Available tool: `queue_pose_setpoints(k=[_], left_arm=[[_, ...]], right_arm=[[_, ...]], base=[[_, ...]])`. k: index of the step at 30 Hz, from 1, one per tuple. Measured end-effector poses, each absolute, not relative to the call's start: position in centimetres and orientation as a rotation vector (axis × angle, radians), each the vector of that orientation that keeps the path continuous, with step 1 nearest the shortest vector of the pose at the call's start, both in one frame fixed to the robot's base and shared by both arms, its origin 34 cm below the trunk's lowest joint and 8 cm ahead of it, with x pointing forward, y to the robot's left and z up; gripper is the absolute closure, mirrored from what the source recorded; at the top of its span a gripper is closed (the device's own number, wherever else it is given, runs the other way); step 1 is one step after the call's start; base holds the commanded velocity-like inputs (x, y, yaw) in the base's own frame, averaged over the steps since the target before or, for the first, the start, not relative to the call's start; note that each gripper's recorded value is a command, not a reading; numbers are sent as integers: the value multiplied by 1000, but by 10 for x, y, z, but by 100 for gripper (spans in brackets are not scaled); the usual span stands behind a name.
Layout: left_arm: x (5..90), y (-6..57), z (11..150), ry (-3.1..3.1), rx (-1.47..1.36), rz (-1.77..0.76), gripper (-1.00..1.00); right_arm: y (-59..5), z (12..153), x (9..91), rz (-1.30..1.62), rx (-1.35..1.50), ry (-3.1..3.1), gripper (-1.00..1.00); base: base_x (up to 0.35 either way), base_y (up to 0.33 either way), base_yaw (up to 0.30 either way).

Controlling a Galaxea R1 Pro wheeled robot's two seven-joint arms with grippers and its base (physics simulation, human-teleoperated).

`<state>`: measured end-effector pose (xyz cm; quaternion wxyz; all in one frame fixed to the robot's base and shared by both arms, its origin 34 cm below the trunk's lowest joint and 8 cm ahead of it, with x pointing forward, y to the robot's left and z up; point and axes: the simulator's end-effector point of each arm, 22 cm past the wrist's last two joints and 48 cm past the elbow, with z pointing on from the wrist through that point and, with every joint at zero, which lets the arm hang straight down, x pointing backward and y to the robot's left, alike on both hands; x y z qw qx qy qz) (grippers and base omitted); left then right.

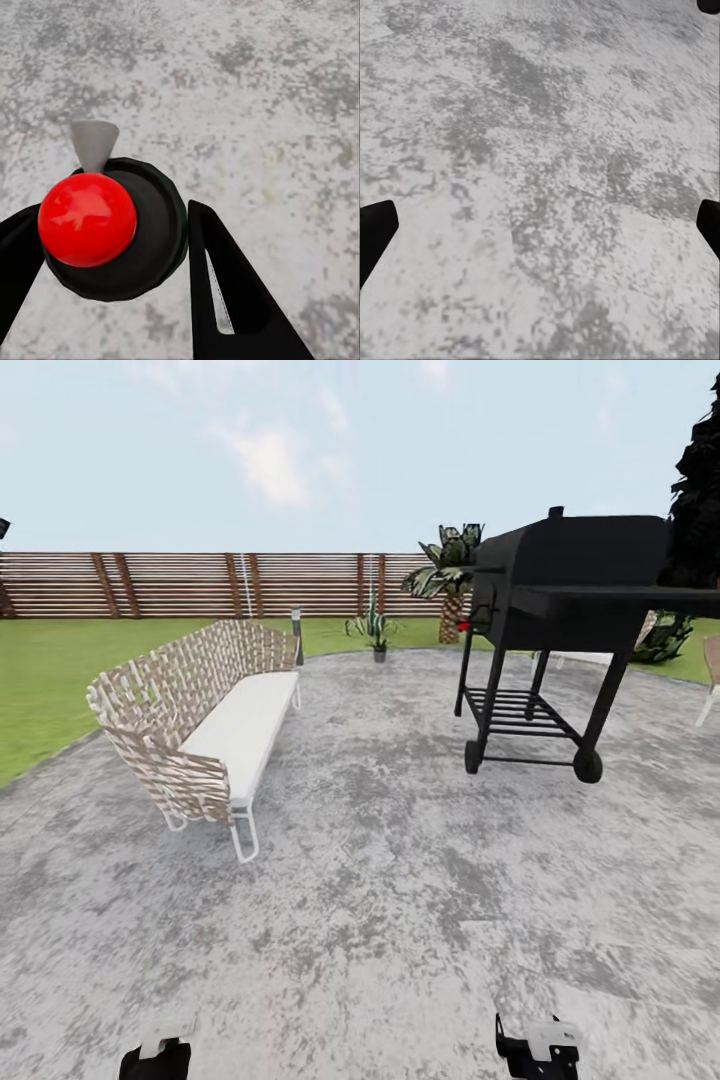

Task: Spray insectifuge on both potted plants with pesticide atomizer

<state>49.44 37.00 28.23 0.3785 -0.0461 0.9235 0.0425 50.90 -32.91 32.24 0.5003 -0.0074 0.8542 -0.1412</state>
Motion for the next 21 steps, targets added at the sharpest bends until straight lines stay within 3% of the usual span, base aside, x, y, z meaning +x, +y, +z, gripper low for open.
queue_pose_setpoints(k=[21], left_arm=[[495,369,282,2360,-118,107,100]], right_arm=[[-335,323,509,-351,-20,2064,-100]], base=[[339,0,1]])
